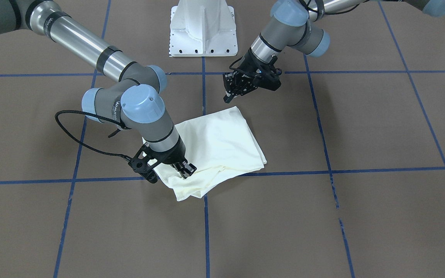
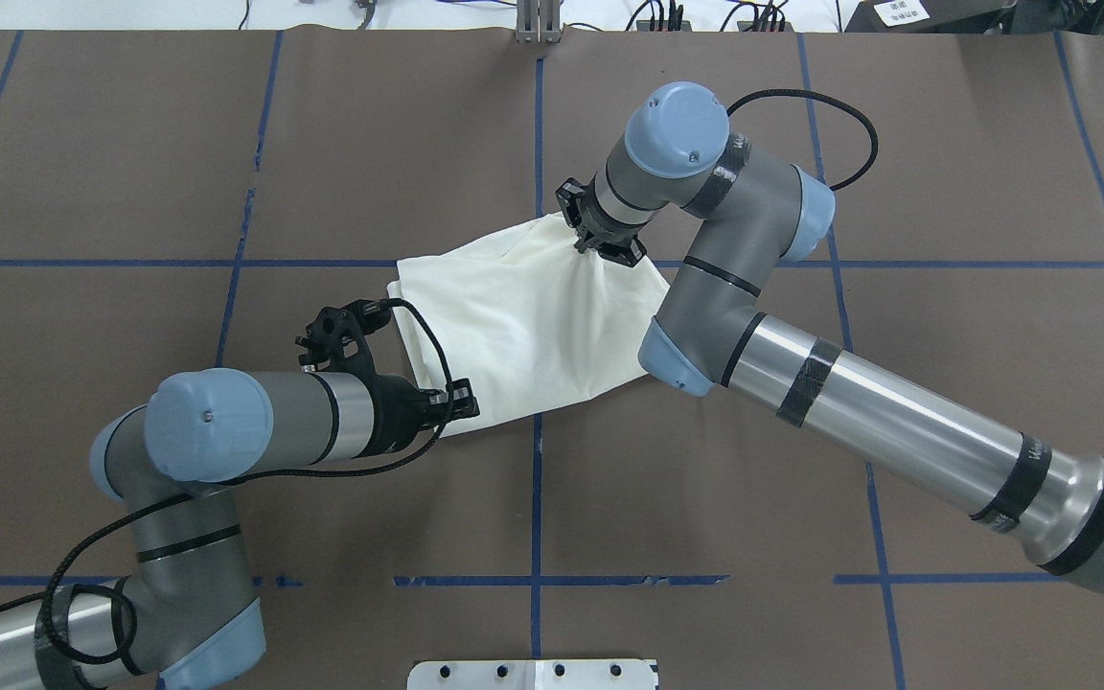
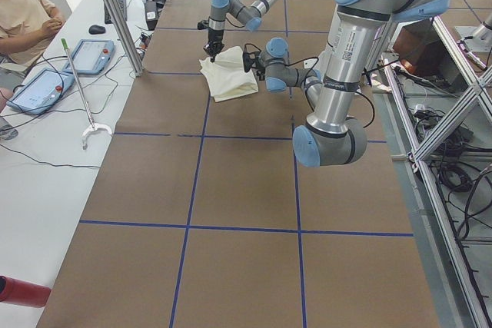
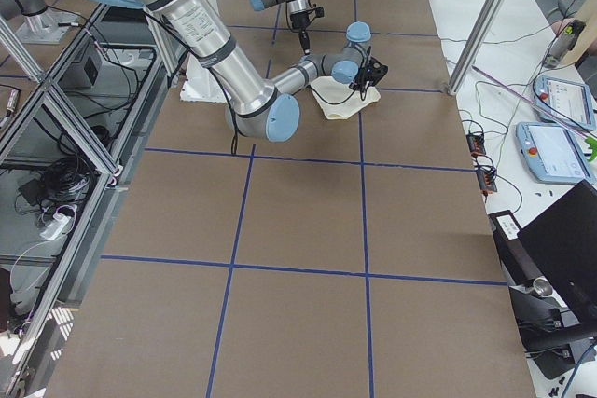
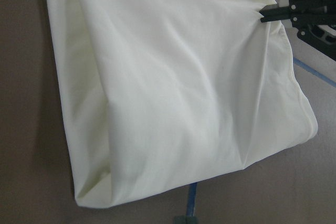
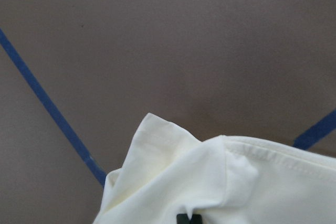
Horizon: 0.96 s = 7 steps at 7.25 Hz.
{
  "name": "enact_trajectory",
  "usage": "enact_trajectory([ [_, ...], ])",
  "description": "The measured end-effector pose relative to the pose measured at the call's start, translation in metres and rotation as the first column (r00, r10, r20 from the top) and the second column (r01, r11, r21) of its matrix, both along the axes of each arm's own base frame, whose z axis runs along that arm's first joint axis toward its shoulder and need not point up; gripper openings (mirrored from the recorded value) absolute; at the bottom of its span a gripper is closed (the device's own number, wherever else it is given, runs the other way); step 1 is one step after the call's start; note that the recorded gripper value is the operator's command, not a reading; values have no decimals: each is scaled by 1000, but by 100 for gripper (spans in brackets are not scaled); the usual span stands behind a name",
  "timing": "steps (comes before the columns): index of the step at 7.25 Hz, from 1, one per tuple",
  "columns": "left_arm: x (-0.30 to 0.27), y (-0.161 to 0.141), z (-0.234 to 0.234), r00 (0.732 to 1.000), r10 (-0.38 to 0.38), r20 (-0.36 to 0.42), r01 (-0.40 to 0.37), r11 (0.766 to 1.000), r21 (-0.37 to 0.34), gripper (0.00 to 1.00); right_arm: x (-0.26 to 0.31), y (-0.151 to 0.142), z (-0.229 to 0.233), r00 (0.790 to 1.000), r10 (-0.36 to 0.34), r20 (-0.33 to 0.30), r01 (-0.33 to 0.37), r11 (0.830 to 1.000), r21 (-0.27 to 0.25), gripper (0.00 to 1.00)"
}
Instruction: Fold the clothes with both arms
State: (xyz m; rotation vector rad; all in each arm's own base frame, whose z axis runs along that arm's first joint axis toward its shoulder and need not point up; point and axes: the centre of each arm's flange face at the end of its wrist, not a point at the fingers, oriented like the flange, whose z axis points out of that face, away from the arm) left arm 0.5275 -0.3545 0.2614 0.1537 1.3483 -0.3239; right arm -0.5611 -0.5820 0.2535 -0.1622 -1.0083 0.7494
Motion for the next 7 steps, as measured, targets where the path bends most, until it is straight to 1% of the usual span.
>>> enact_trajectory([
  [2, 15, -15, 7, 999, -19, 32, 19, 1000, 4, 0, 1, -1, 0, 1000, 1, 0, -1, 1000, 2, 0],
  [4, 15, -24, 19, 998, -29, 62, 27, 999, 19, 0, 2, -1, 1, 1000, 1, -1, -1, 1000, 2, 0],
  [7, 12, -26, 61, 992, -27, 126, 28, 1000, 0, 0, 2, -2, 1, 1000, 2, -2, -2, 1000, 2, 0],
])
